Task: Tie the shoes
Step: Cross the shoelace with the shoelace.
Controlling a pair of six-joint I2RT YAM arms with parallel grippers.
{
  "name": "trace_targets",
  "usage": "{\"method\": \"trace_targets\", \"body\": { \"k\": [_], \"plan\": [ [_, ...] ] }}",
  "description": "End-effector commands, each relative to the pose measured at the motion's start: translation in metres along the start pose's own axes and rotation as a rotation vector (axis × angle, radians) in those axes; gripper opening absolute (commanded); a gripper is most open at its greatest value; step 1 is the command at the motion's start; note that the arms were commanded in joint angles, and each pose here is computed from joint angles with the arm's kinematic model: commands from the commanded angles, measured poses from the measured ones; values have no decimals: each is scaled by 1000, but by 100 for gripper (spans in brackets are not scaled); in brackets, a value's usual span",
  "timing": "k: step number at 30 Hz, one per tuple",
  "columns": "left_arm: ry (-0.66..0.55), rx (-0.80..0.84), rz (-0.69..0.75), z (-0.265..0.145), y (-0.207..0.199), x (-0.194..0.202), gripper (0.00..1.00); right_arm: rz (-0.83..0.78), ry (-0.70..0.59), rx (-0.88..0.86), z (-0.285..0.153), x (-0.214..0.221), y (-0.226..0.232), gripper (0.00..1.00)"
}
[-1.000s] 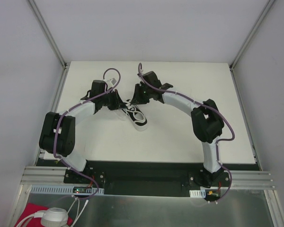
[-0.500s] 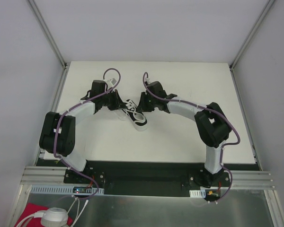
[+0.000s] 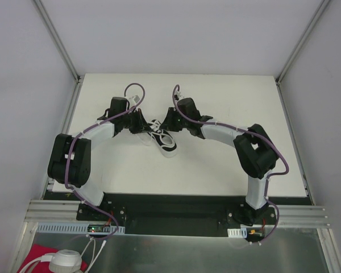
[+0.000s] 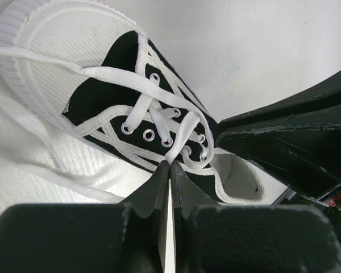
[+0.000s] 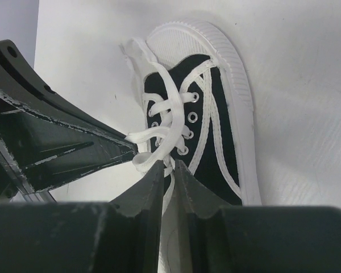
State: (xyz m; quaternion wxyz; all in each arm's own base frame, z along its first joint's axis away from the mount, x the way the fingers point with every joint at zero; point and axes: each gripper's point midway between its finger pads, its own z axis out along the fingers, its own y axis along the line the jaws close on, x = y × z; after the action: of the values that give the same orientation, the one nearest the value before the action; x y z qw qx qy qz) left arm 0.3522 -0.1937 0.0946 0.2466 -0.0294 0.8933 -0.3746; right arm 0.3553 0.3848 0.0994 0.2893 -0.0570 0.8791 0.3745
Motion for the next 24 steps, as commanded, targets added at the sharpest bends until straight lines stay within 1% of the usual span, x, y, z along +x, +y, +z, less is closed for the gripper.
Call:
{"method": "trace_targets", "body": {
  "k": [1,24],
  "plan": [
    [-26,9,6,-6,-6,-13,0,-13,-52,-53,-3,-16,24,16],
    [-40,20,18,-11,-13,-20,0,-32,-16,-54,8,-10,27,14]
  ]
}}
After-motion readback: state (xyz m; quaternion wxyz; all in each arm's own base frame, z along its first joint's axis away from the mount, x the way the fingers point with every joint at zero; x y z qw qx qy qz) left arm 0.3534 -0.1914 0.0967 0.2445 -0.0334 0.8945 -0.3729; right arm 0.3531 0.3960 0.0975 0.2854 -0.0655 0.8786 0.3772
